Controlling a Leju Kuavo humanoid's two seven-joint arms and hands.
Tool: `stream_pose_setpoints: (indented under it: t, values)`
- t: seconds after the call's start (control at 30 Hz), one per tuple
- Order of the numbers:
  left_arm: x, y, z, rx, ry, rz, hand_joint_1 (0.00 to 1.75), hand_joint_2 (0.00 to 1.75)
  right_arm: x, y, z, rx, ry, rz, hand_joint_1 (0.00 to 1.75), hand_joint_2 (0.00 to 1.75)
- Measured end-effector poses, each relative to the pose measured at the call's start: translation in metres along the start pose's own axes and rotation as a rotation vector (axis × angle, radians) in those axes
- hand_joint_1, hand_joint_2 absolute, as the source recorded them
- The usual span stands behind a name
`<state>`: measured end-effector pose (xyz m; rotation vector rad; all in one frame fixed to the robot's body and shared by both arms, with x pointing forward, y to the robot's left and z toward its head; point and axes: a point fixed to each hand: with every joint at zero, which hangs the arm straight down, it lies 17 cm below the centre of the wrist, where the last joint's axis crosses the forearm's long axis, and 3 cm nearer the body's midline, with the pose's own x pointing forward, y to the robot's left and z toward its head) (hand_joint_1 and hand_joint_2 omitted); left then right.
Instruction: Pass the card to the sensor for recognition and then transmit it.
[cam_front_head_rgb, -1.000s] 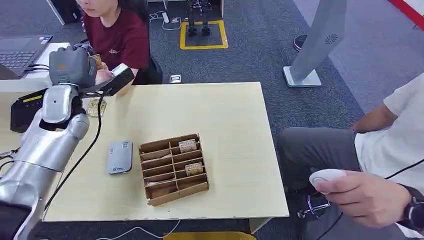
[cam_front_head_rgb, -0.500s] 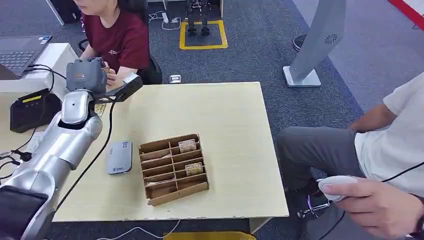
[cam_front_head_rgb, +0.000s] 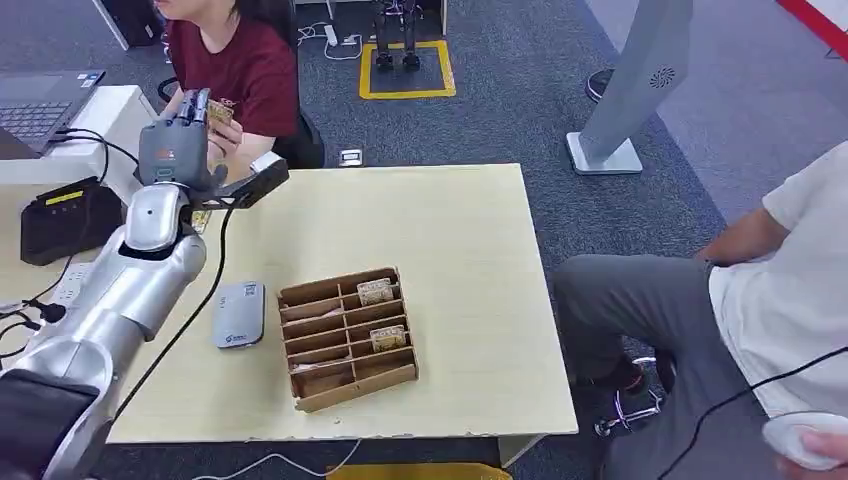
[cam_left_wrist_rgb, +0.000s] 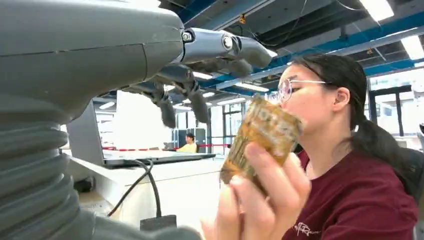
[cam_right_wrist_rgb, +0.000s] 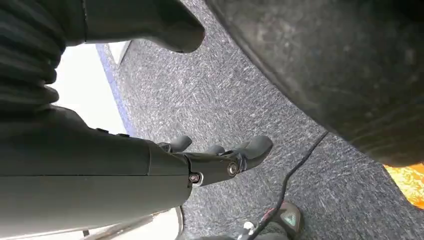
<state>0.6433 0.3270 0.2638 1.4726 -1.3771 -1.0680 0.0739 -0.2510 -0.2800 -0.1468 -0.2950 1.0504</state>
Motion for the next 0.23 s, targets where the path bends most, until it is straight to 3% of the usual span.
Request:
stream_pose_setpoints:
  t: [0.23]
  values:
    - [-0.0035, 0.0, 0.0001, 0.0, 0.003, -0.004, 0.0, 1.75, 0.0002, 0.0002, 0.0, 0.0, 0.0, 0.0, 0.0, 1.75]
